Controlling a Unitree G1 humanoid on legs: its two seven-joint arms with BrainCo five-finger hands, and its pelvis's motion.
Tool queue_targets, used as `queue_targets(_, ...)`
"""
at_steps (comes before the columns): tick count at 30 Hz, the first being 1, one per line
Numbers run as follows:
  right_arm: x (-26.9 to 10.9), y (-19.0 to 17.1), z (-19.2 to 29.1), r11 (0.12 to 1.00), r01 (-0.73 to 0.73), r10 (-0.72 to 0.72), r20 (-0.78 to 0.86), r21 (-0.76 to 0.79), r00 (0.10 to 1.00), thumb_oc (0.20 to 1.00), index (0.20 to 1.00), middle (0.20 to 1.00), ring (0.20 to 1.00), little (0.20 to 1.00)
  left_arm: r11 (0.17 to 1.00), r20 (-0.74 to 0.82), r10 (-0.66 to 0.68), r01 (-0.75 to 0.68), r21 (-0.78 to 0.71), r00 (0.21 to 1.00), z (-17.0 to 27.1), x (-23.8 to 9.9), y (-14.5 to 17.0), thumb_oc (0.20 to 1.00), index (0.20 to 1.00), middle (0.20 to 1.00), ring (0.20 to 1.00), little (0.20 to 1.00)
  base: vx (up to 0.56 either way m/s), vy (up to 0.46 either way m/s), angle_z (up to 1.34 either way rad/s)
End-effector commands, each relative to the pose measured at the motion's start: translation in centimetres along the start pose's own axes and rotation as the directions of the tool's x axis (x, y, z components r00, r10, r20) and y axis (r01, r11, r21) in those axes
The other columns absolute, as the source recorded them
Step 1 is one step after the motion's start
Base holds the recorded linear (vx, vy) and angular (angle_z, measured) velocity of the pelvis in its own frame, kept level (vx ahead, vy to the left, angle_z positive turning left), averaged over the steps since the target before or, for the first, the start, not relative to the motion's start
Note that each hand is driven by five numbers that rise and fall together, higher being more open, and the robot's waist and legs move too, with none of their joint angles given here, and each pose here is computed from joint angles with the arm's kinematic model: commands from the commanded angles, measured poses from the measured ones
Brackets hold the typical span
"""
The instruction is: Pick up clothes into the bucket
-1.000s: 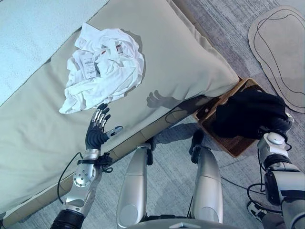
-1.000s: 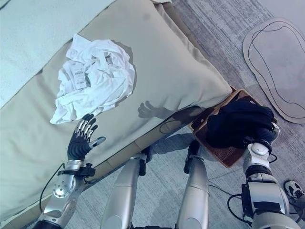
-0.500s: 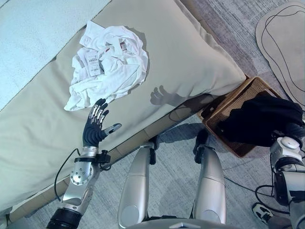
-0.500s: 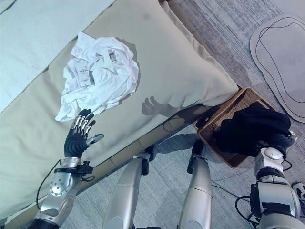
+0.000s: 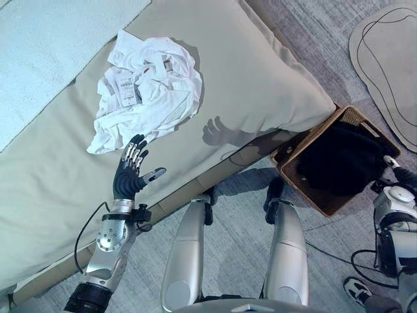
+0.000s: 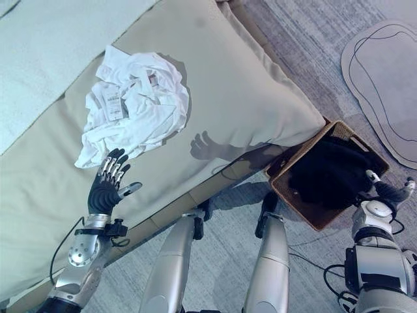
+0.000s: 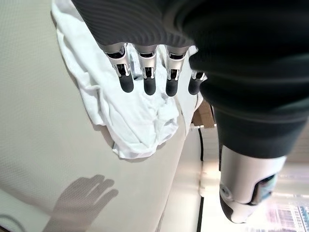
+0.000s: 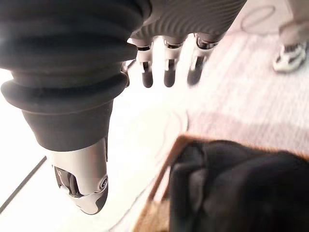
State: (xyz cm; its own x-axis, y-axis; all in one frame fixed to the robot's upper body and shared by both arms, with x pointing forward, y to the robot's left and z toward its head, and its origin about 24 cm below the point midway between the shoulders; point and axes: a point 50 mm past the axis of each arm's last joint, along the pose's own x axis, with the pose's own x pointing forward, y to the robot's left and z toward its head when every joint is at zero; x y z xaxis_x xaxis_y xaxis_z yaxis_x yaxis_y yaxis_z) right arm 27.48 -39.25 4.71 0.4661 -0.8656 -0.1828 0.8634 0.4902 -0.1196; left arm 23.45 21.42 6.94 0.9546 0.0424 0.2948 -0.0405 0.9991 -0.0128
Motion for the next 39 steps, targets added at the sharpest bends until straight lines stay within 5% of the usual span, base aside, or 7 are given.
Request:
queue_targets(1,-0.9,0.2,-2.0,0.999,-0.039,0.039,0.002,-0.036,0.999,1.0,1.0,1.0,1.0,1.0,0.996,0.062,0.089,-0.089,0.006,0.994,0.7,0.0,1.2,1.0,1.0,1.0,1.0,1.0,-0.05,-0.01,0.06)
queue_targets(14,-9.7,6.4,-5.1,0.876,-0.478,0.482,0.199,-0.072,0.853,1.0,1.0,1.0,1.0,1.0,0.893,0.069,0.212,-0.222,0.391,0.975,-1.6,2.1,2.9,1.0,1.0,1.0,1.0,1.0,0.05,0.013,0.1)
queue_targets(21,-12.9,9.1,-3.3,0.73,-0.674,0.672,0.302,-0.116,0.676,1.0,1.0,1.0,1.0,1.0,0.531,0.086,0.172,-0.166,0.831,0.981,-1.8,6.3,6.4,1.0,1.0,1.0,1.0,1.0,0.02,0.068,0.02)
queue_targets(25,-13.6,9.6,-2.6,0.695,-0.705,0.704,0.334,-0.142,0.627,1.0,1.0,1.0,1.0,1.0,0.38,0.136,0.174,-0.194,0.905,0.975,-0.1,8.7,7.9,1.0,1.0,1.0,1.0,1.0,-0.01,0.053,-0.02)
queue_targets(26,-13.7,9.6,-2.7,0.684,-0.712,0.716,0.332,-0.158,0.615,1.0,1.0,1.0,1.0,1.0,0.241,0.168,0.14,-0.198,0.95,0.976,1.3,10.2,8.6,1.0,1.0,1.0,1.0,1.0,-0.01,0.051,-0.05)
queue_targets(30,-13.7,9.4,-2.3,0.669,-0.717,0.731,0.348,-0.197,0.587,1.0,1.0,1.0,1.0,1.0,0.015,0.221,0.049,-0.222,0.975,0.974,4.2,12.5,9.2,1.0,1.0,1.0,1.0,1.0,0.0,0.047,-0.03)
queue_targets(39,-12.7,7.3,-3.5,0.694,-0.697,0.712,0.311,-0.179,0.629,1.0,1.0,1.0,1.0,1.0,-0.122,0.272,-0.011,-0.271,0.955,0.962,7.4,14.7,9.5,1.0,1.0,1.0,1.0,1.0,0.0,0.073,-0.13)
